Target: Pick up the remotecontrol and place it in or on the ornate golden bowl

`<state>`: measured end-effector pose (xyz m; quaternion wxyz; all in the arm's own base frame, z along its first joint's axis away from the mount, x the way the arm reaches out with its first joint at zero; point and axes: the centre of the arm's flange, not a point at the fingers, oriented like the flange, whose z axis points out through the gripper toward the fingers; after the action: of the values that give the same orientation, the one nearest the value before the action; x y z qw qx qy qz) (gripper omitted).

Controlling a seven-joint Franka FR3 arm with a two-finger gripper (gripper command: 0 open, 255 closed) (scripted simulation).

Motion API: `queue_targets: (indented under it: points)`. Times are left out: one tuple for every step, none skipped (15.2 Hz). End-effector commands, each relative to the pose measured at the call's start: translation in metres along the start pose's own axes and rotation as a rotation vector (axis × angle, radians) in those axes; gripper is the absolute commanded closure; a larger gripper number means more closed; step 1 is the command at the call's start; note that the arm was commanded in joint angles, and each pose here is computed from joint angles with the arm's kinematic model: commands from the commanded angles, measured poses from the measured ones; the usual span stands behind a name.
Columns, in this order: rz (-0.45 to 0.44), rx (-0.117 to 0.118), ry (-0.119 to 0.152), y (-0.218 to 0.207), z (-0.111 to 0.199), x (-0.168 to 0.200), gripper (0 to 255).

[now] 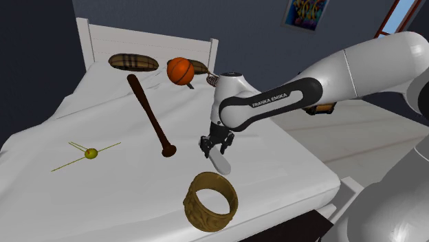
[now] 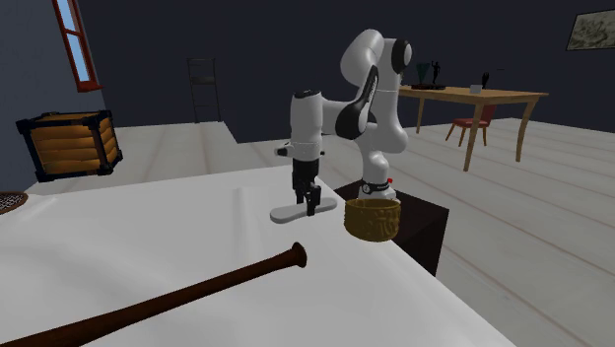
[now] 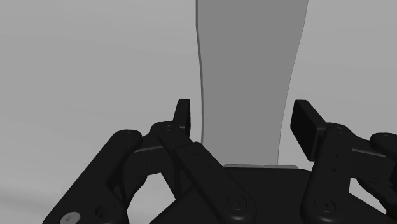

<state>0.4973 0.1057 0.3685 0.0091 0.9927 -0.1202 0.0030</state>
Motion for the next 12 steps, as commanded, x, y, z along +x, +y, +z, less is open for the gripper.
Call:
queue_targets:
  points:
    - [0.000, 0.000, 0.000, 0.000, -0.012, 0.000, 255]
    - [0.000, 0.000, 0.000, 0.000, -0.017, 0.000, 255]
    - [0.000, 0.000, 0.000, 0.001, -0.022, 0.000, 255]
    - [0.000, 0.000, 0.000, 0.001, -0.027, 0.000, 255]
    - [0.000, 0.000, 0.000, 0.001, -0.033, 0.000, 255]
    - [0.000, 0.000, 0.000, 0.001, -0.038, 0.000, 255]
    - [0.000, 0.000, 0.000, 0.001, -0.043, 0.000, 255]
    - [0.000, 0.000, 0.000, 0.001, -0.049, 0.000, 255]
    - [0.000, 0.000, 0.000, 0.001, -0.054, 0.000, 255]
    - [0.000, 0.000, 0.000, 0.001, -0.059, 0.000, 255]
    - [0.000, 0.000, 0.000, 0.001, -0.064, 0.000, 255]
    - [0.000, 0.000, 0.000, 0.001, -0.070, 0.000, 255]
